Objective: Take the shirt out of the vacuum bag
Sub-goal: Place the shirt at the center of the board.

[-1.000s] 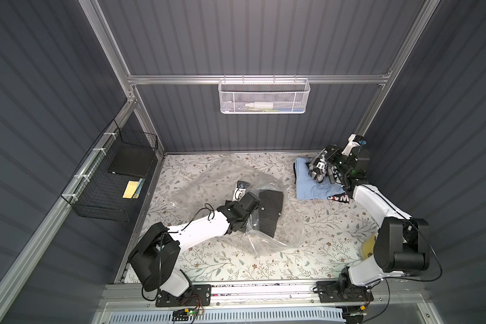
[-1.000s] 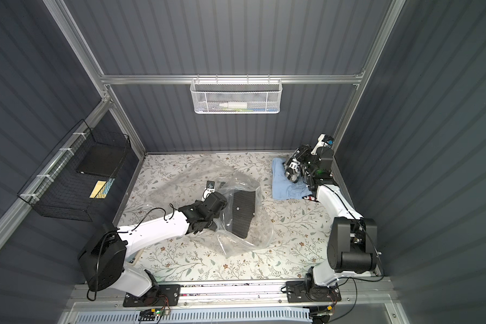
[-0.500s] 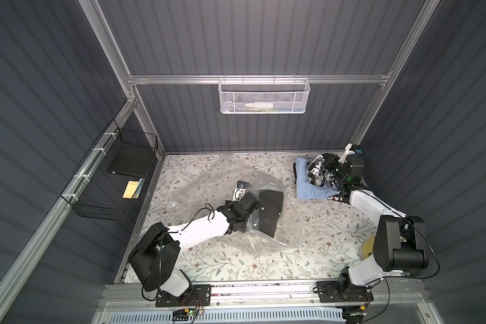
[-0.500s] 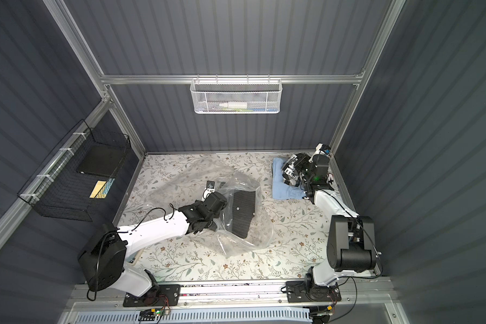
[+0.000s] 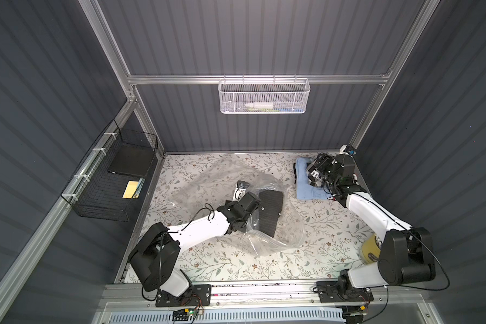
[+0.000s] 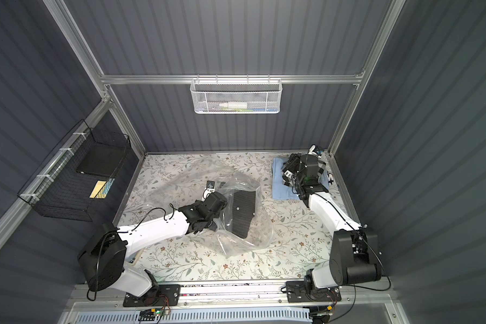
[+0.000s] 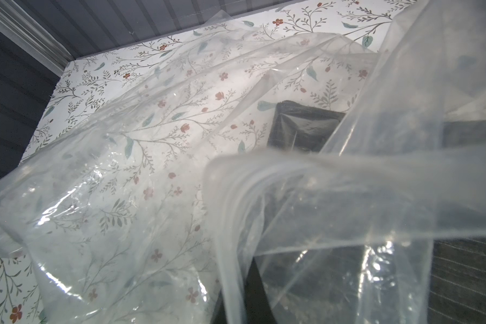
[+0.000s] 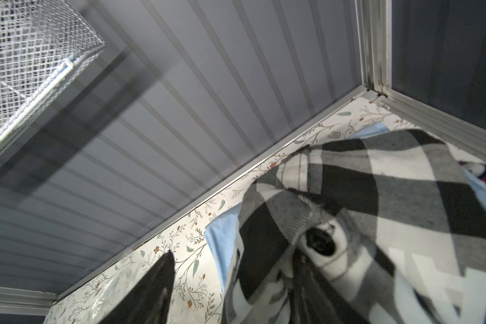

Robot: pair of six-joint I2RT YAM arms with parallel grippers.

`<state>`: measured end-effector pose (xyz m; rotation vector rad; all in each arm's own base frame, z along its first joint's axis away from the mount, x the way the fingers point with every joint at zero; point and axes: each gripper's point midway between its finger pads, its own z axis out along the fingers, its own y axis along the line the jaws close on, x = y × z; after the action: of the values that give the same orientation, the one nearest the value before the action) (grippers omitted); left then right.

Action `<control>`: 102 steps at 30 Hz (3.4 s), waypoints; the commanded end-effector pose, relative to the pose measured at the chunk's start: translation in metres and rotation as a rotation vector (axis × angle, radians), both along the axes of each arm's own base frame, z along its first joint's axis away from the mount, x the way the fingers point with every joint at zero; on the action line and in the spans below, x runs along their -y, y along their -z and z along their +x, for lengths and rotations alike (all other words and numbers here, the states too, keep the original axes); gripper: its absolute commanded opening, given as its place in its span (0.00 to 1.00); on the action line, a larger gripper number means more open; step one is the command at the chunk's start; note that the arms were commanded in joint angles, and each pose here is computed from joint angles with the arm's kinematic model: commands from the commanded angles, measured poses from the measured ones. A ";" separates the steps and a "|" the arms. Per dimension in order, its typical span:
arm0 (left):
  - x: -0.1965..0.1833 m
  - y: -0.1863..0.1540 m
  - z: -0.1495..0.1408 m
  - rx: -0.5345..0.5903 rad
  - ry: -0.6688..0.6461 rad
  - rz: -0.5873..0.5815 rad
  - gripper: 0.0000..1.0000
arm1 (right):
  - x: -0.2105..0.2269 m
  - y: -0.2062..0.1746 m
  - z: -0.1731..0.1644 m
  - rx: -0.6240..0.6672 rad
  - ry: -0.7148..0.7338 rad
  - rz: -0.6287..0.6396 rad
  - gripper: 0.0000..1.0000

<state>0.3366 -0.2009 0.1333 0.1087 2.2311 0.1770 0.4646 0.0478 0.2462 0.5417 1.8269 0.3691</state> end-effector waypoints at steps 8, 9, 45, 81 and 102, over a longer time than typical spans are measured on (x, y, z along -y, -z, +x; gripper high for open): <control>-0.004 0.007 -0.001 -0.016 -0.004 0.007 0.00 | -0.004 0.022 -0.004 -0.167 0.070 -0.110 0.82; -0.003 0.008 -0.001 -0.018 -0.002 0.008 0.00 | -0.004 0.025 -0.003 -0.180 0.078 -0.127 0.82; -0.002 0.003 0.003 -0.014 0.006 0.040 0.00 | 0.006 -0.055 0.034 0.120 -0.106 0.321 0.00; -0.003 0.000 0.003 -0.015 0.012 0.057 0.00 | -0.032 0.005 0.004 0.206 -0.268 0.858 0.00; 0.004 0.010 0.001 -0.054 0.045 0.053 0.00 | -0.024 0.157 -0.042 -0.054 -0.063 0.662 0.00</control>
<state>0.3378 -0.2048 0.1249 0.1649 2.2538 0.1961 0.4261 0.0774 0.1139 0.9240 1.6844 1.1231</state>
